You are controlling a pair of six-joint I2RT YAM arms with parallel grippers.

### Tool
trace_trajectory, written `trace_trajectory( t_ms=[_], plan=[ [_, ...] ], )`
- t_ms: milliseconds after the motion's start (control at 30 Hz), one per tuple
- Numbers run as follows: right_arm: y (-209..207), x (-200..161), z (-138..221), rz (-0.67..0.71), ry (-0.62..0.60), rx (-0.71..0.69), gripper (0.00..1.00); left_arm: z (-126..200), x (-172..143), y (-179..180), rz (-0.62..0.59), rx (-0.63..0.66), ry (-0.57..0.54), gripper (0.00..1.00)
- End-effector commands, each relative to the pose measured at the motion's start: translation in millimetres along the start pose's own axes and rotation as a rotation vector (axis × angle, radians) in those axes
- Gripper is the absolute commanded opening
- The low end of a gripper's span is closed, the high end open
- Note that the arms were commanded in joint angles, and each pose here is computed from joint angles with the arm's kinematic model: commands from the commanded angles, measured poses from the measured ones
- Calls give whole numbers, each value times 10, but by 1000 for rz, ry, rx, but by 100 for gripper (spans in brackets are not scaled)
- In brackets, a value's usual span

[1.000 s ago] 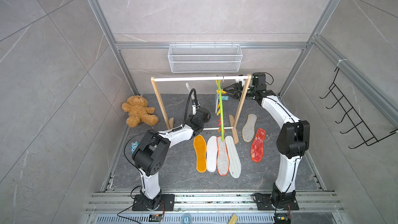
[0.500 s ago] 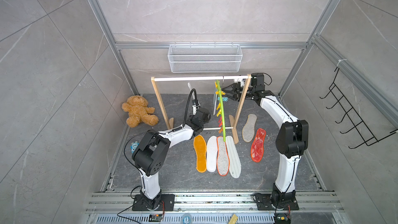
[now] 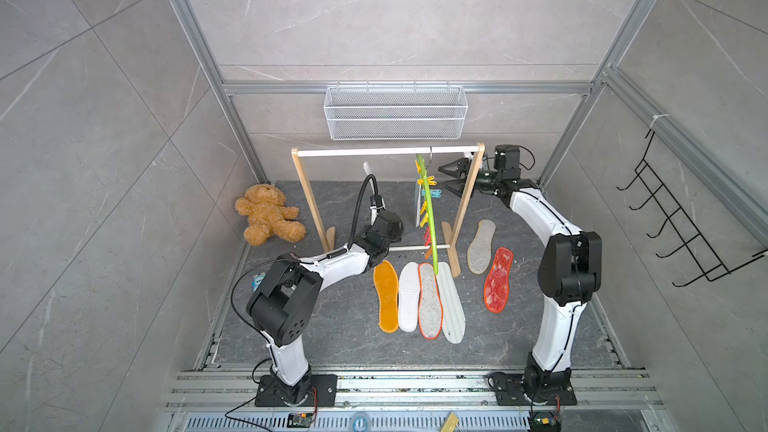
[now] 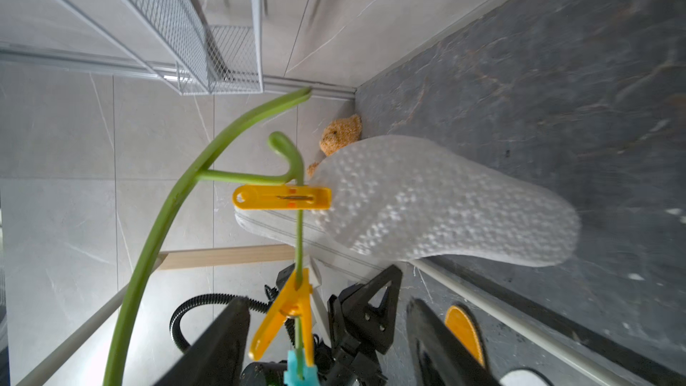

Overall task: Take the shoe insoles off the hanger
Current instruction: Open the clamp at the hanger, then place the insole at the center of the board.

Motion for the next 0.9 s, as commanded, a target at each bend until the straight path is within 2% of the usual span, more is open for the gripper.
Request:
trace_trajectory(
  t_ms=[0, 133, 300, 567, 700, 867],
  plan=[
    [123, 170, 348, 11, -128, -1, 71, 176, 180, -134, 17, -94, -25, 0],
    [-4, 187, 670, -28, -224, -20, 71, 285, 110, -155, -4, -148, 23, 0],
    [-81, 37, 963, -33, -293, -61, 71, 502, 7, -150, -62, -212, 107, 0],
    [-117, -359, 1140, 18, -282, -132, 68, 874, -93, -23, -82, -305, 204, 0],
    [-110, -581, 1217, 46, -260, -178, 68, 1014, -174, -4, -83, -373, 297, 0],
    [-57, -817, 1299, 76, -237, -199, 68, 1187, -311, 67, -70, -398, 440, 0]
  ],
)
Point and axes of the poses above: each gripper's point midway between its finger pads, its own z axis back along the fingers, its own y axis along the line the jaws close on, x = y × z, the point moved 3 cm from there along z, back along the fingers, and after that the axes turned 10 degrees about z, right-handed, at the moved point
